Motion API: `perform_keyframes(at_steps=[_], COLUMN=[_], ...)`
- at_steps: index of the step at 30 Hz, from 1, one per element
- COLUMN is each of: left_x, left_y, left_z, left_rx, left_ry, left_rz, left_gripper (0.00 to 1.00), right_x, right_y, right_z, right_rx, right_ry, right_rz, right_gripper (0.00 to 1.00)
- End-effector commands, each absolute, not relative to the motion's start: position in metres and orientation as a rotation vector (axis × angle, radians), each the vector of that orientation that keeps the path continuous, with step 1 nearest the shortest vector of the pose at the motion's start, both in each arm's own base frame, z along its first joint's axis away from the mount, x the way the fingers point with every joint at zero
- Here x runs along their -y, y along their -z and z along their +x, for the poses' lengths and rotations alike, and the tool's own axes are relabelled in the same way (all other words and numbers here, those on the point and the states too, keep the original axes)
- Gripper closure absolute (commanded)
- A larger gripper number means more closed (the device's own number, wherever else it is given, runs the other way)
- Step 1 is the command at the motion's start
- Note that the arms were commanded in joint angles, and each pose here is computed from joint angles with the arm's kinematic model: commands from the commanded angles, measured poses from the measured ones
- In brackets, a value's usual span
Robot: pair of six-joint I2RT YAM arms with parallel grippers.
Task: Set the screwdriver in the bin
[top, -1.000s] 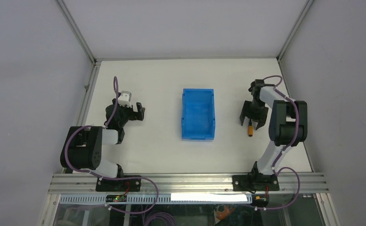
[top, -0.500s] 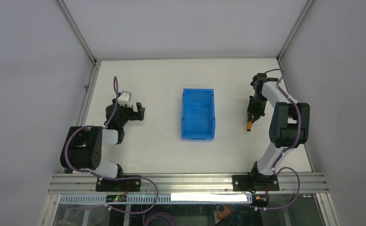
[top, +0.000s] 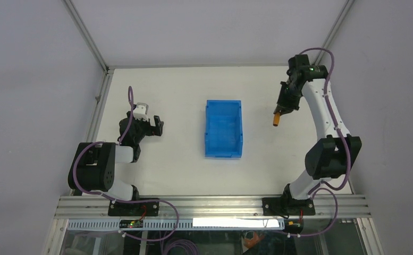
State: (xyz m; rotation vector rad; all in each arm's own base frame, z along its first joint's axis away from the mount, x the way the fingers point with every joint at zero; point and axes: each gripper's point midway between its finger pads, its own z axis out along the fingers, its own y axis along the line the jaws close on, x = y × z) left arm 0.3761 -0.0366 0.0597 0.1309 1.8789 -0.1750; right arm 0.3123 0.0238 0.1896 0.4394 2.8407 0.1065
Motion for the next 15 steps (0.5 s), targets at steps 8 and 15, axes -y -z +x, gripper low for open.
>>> perform_keyframes(at_steps=[8, 15], left_x=[0.036, 0.036], left_y=[-0.082, -0.082], left_z=[0.388, 0.388], left_rx=[-1.794, -1.796], left_ry=[0.179, 0.18], left_rz=[0.129, 0.128], left_gripper=[0.01, 0.01], right_x=[-0.2, -0.255], right_y=[-0.218, -0.143], right_z=[0.316, 0.311], right_rx=[-2.672, -2.752], right_ry=[-0.31, -0.293], right_rz=[0.054, -0.037], right_gripper=[1.0, 1.0])
